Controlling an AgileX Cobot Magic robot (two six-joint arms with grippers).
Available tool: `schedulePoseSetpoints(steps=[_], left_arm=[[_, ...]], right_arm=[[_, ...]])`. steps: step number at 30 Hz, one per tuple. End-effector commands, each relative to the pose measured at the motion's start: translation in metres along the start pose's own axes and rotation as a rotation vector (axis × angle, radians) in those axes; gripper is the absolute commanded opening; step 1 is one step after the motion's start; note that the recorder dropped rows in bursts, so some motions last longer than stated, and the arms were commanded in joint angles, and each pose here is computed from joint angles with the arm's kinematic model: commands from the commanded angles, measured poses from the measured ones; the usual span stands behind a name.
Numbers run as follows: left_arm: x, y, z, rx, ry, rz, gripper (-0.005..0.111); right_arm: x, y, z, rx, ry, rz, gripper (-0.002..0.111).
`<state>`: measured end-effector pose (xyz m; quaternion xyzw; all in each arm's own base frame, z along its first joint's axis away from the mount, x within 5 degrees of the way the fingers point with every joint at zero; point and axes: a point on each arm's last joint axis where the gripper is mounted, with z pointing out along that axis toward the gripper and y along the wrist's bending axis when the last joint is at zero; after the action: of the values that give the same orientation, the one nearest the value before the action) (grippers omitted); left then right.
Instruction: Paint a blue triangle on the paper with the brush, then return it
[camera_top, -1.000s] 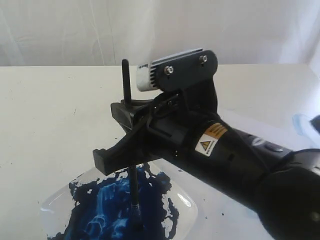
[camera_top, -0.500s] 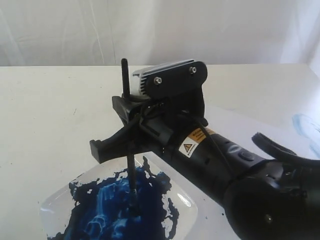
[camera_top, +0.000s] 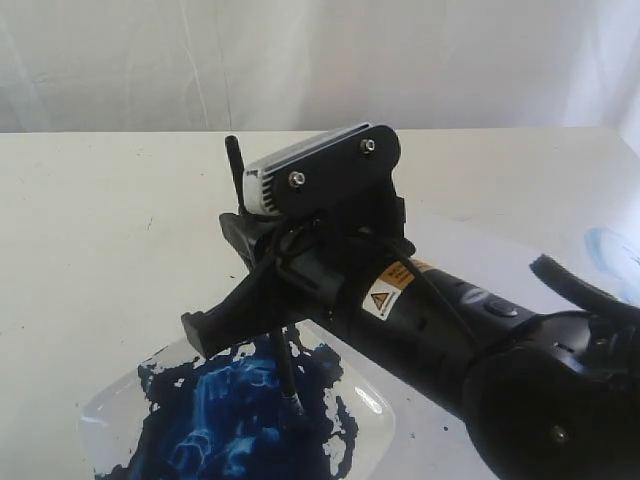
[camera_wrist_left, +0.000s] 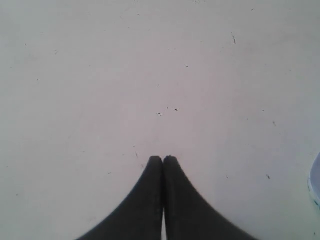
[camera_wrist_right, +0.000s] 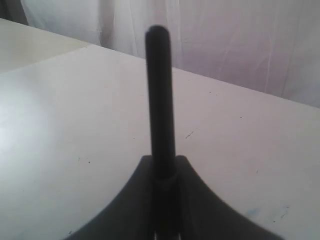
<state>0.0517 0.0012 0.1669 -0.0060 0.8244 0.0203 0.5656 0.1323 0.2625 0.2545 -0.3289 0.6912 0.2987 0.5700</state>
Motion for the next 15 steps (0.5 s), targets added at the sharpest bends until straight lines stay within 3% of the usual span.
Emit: schedulePoseSetpoints(steps=[1, 6, 15], left_arm=[[0.001, 0.0, 0.0, -0.001, -0.003, -0.008, 0.0], [0.001, 0.0, 0.0, -0.001, -0.003, -0.008, 0.0], [0.001, 0.0, 0.0, -0.001, -0.003, -0.008, 0.0]], right_arm=[[-0.004, -0.002, -0.002, 0.0, -0.005, 0.023, 0.0], [-0.023, -0.006, -0.01, 0.036, -0.142, 0.006, 0.0], [0.004, -0.001, 0.002, 0.0, 0.027, -0.006, 0.0]])
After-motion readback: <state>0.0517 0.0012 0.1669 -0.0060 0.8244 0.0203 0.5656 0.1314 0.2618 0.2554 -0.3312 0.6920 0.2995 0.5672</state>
